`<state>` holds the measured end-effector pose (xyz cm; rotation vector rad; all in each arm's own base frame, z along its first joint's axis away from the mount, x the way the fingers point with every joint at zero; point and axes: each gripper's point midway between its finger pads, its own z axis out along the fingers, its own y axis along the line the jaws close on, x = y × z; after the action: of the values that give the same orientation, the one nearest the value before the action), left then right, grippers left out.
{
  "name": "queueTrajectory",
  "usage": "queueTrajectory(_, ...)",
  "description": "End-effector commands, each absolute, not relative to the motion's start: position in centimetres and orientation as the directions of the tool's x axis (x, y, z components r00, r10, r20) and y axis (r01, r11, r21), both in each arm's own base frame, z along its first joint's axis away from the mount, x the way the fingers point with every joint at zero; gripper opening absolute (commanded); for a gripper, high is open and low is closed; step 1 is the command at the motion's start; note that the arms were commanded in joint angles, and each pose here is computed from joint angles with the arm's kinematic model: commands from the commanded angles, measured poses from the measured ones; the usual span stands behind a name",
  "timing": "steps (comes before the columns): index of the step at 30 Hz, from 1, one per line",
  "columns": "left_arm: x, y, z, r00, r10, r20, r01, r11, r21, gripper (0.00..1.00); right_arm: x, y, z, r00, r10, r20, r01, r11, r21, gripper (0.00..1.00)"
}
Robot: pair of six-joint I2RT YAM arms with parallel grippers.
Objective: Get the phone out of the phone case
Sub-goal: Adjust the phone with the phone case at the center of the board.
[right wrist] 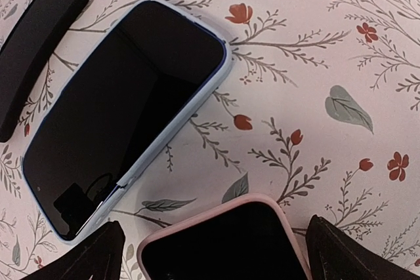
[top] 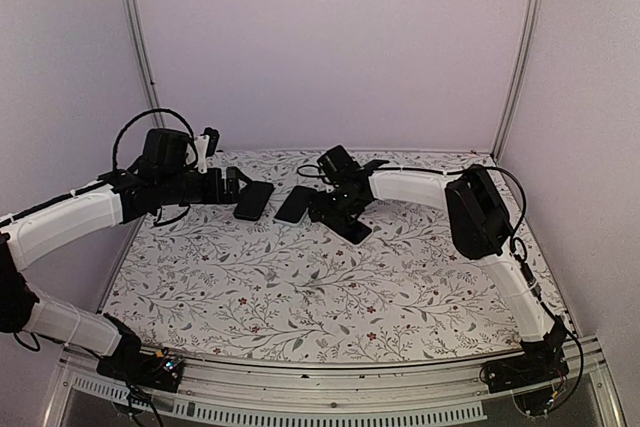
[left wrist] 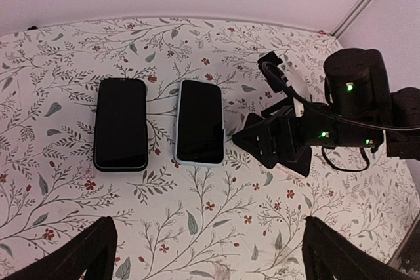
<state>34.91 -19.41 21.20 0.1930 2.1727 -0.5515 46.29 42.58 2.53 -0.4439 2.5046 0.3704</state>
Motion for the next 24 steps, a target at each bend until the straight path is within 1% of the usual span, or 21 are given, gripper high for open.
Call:
queueTrajectory(1, 34.6, -20.0, 20.5, -0.631, -0.033, -0.775, 0.345, 0.883, -0.318, 0.99, 43.9, 42.5, -0.2, -0.805, -0.318, -0.5, -0.419, 0.902, 0.102, 0.99)
queueTrajectory(11, 34.2, -20.0, 20.4, -0.639, -0.049, -0.768, 0.338, 0.879, -0.337, 0.99, 42.3, 43.4, -0.1, -0.793, -0.361, -0.491, -0.45, 0.89, 0.073, 0.99)
queueTrajectory(16, 34.2, -20.3, 20.5, -0.638, -0.055, -0.768, 0.344, 0.872, -0.349, 0.99, 41.7, 43.1, 0.0, -0.815, -0.342, -0.468, -0.423, 0.903, 0.077, 0.99)
queueTrajectory(18, 34.2, -20.4, 20.5, -0.64, -0.055, -0.766, 0.346, 0.87, -0.352, 0.99, 41.4, 43.0, 0.0, -0.807, -0.353, -0.473, -0.425, 0.904, 0.05, 0.99)
queueTrajectory(24, 34.2, -20.5, 20.2, -0.646, -0.047, -0.762, 0.352, 0.867, -0.352, 0.99, 39.8, 41.5, -0.6, -0.738, -0.478, -0.477, -0.536, 0.844, -0.015, 0.99)
